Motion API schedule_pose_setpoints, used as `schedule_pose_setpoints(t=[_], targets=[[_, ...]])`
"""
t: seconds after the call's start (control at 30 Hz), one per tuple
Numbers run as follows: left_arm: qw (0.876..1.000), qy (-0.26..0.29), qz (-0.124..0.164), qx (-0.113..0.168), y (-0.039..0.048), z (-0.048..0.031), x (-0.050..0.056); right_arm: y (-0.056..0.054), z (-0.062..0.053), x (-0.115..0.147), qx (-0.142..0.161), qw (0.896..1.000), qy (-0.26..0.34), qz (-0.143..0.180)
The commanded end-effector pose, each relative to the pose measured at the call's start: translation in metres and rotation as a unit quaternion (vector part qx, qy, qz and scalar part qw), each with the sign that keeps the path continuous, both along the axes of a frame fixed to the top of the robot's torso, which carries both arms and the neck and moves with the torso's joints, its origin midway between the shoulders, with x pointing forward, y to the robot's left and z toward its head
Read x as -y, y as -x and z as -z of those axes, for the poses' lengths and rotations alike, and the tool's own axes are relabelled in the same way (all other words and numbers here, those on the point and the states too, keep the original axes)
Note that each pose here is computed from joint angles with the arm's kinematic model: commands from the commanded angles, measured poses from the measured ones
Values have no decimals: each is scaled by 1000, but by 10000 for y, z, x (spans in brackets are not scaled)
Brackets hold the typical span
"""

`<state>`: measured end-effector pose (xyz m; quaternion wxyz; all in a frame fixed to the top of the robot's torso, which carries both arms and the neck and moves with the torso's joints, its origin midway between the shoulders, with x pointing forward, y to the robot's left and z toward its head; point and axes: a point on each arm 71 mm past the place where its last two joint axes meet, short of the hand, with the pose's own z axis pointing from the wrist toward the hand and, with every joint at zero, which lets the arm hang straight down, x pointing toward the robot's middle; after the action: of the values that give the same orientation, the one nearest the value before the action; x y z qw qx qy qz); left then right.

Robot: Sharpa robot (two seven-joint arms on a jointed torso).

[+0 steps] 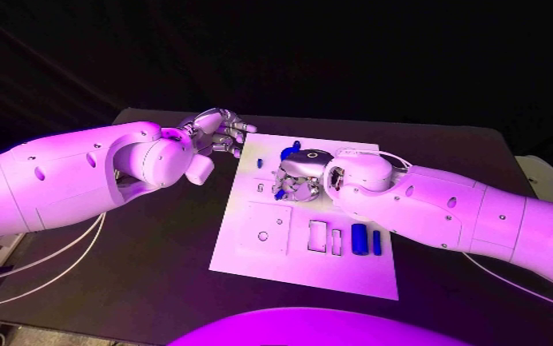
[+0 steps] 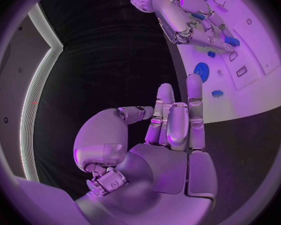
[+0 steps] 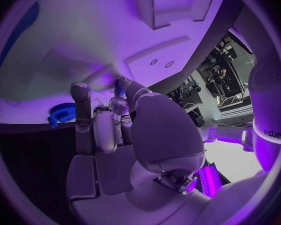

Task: Assemble the parts on the task board

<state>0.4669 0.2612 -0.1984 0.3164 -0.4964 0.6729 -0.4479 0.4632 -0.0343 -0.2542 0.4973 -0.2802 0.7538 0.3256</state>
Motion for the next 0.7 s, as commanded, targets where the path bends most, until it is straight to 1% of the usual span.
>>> schedule_pose_setpoints(t=[0.03,0.2,0.47,0.7], targets=[[1000,2,1,-2,-2,-6,18,9,20,-5,-4,1000,8,-4],[1000,2,1,-2,-3,-5,19,10,16,-8,0,1000,3,-3],[1000,1,1,-2,-3,-4,22,17,-17,-13,16,1000,-13,6],[1000,1,0,-2,-2,-5,20,46,-48,1,26,999,-16,15]])
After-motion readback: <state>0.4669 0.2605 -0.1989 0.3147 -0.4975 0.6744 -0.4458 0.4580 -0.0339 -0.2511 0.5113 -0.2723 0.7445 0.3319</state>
